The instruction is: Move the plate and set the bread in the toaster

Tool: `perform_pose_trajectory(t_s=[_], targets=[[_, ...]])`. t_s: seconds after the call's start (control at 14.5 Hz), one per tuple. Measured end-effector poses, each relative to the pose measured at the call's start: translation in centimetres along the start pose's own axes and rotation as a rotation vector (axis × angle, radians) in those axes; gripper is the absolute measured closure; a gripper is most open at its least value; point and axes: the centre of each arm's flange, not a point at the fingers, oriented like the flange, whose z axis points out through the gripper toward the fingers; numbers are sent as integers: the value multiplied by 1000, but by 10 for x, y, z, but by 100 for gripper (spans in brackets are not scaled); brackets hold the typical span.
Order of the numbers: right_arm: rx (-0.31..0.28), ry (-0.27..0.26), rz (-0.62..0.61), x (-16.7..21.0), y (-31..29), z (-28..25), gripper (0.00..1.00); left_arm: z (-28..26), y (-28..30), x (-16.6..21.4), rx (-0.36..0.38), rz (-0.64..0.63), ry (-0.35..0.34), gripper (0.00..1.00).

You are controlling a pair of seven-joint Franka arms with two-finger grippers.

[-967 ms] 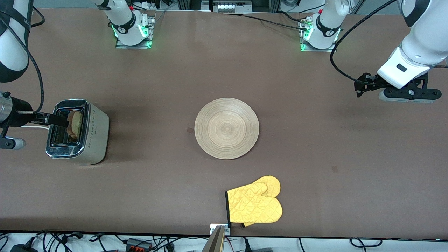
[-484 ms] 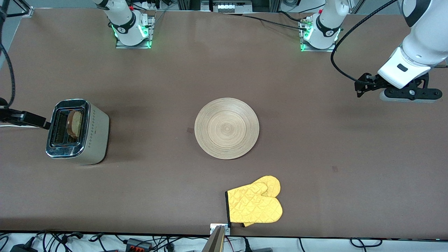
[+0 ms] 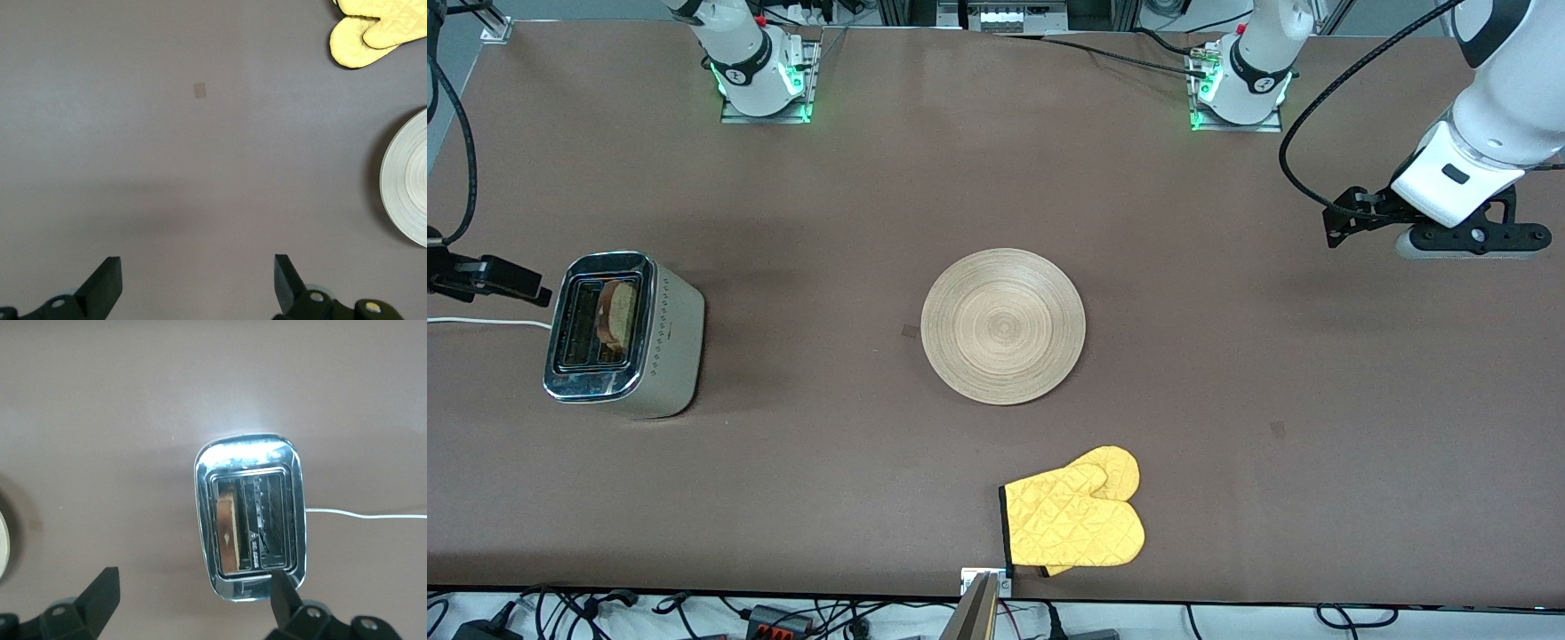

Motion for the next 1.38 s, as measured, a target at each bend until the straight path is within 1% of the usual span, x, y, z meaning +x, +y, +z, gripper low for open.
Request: perform_pose_trajectory(t_s=[0.35,0.55,0.97,1.38], targets=[[7,-50,1,-55,1,9,0,0,0,0,0,-1,-3,0],[10,-52,-3,-74,0,5,0,0,0,0,0,-2,-4,0],[9,-37,-13,-75,-6,2,0,0,0,0,0,-2,-4,0],[9,-35,-11,-75,-5,2,0,1,1,-1,1,-1,-7,0]])
